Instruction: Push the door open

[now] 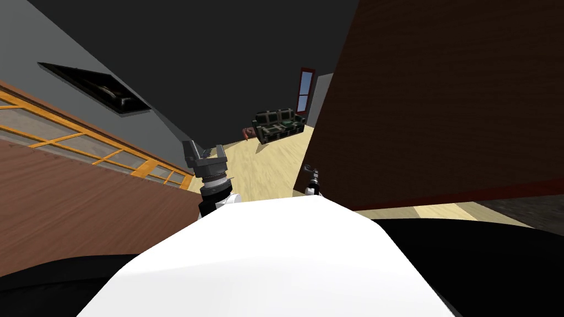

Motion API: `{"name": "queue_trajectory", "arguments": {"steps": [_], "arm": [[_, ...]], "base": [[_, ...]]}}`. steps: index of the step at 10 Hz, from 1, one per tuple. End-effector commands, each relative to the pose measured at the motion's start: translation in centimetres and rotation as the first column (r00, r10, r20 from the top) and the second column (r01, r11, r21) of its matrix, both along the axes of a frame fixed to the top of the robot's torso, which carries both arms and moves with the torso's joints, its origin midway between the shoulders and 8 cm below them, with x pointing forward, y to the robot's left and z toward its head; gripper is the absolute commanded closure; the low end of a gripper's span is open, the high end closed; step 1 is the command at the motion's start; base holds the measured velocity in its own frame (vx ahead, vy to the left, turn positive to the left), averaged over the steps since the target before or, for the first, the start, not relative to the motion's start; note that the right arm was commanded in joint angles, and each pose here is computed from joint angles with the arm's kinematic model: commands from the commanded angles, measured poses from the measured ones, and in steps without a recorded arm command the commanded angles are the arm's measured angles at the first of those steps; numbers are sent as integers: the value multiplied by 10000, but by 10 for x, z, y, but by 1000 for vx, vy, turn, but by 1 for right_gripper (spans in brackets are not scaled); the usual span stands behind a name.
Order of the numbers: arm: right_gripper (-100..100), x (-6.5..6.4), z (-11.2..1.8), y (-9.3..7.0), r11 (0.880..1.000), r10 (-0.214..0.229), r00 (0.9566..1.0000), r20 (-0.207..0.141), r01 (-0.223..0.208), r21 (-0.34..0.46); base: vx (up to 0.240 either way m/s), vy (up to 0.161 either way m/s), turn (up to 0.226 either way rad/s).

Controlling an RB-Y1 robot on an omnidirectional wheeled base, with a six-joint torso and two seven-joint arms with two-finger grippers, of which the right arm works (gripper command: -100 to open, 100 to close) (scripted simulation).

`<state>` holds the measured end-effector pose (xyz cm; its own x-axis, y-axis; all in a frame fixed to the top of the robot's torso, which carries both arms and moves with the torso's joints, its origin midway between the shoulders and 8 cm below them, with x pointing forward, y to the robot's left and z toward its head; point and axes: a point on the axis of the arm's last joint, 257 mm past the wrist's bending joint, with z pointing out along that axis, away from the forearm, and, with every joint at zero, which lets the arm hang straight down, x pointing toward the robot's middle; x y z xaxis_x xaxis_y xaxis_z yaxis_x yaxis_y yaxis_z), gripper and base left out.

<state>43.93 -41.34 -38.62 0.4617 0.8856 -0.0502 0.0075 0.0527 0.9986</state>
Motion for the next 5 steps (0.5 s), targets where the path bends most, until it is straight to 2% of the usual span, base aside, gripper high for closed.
{"name": "queue_trajectory", "arguments": {"steps": [1,5], "arm": [[100,1,7,-4,9999,-148,9998,139,148,-6],[100,-8,-2,2,9976,-589,9982,101,585,377]], "base": [[96,16,-29],[159,35,-66]]}}
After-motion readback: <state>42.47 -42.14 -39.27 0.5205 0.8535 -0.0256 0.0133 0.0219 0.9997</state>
